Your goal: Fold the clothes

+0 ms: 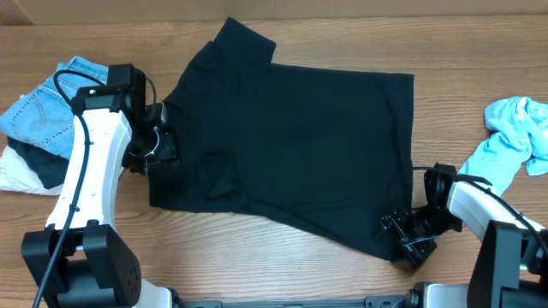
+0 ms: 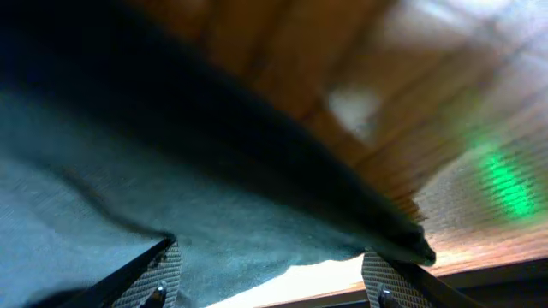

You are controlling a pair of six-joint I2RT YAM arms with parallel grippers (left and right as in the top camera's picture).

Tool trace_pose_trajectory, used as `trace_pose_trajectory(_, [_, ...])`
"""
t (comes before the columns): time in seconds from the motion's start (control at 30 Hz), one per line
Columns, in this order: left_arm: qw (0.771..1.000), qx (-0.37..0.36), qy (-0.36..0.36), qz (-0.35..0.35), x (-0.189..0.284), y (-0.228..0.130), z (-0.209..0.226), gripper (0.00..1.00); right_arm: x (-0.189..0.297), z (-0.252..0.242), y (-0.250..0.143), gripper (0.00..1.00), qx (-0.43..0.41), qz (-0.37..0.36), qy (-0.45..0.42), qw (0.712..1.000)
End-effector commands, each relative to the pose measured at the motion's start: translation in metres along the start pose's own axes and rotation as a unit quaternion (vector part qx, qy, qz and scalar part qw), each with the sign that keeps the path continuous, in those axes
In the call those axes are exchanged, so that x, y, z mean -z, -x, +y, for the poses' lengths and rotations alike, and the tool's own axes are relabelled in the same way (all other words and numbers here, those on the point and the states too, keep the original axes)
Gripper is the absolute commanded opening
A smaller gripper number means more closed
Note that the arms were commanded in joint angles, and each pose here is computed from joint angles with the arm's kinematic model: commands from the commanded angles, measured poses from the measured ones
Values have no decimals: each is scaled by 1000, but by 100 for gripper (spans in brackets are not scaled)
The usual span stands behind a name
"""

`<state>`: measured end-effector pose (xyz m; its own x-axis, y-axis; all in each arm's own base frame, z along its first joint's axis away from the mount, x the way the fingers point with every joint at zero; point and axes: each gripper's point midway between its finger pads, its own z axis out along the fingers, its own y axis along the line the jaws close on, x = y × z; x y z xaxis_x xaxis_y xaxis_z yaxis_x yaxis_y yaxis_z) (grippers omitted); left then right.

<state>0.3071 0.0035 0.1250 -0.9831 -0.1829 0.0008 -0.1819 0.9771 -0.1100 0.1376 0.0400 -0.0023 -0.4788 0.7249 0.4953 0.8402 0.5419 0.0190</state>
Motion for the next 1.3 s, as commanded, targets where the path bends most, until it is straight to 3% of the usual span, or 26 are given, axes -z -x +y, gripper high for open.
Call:
trace_pose_trajectory(0.0, [1000,-17,-8,-9,6,-2,-3,55,-6,0,13,53,-8,-34,4,999])
trace_pose_trajectory(0.1, [1000,-17,-9,-11,6,-1,-3,56,-5,4,19,13,1,-48,9,999])
trace_pose_trajectory(0.17, [1000,-17,-9,-11,6,-1,-3,56,-5,3,18,4,6,-46,7,999])
trace_pose_trajectory(0.47, [1000,-18,-9,-16,6,2,-4,59,33,24,12,4,61,-68,38,995])
trace_pose_trajectory(0.8, [1000,-18,-9,-15,6,1,-4,59,81,95,15,4,136,-94,178,970])
trace_pose_trajectory(1.1, [1000,-18,-9,-16,6,2,-4,61,112,129,54,4,117,-182,254,943])
trace_pose_trajectory(1.27, [1000,-18,-13,-16,6,1,-5,61,120,131,73,6,90,-225,253,937])
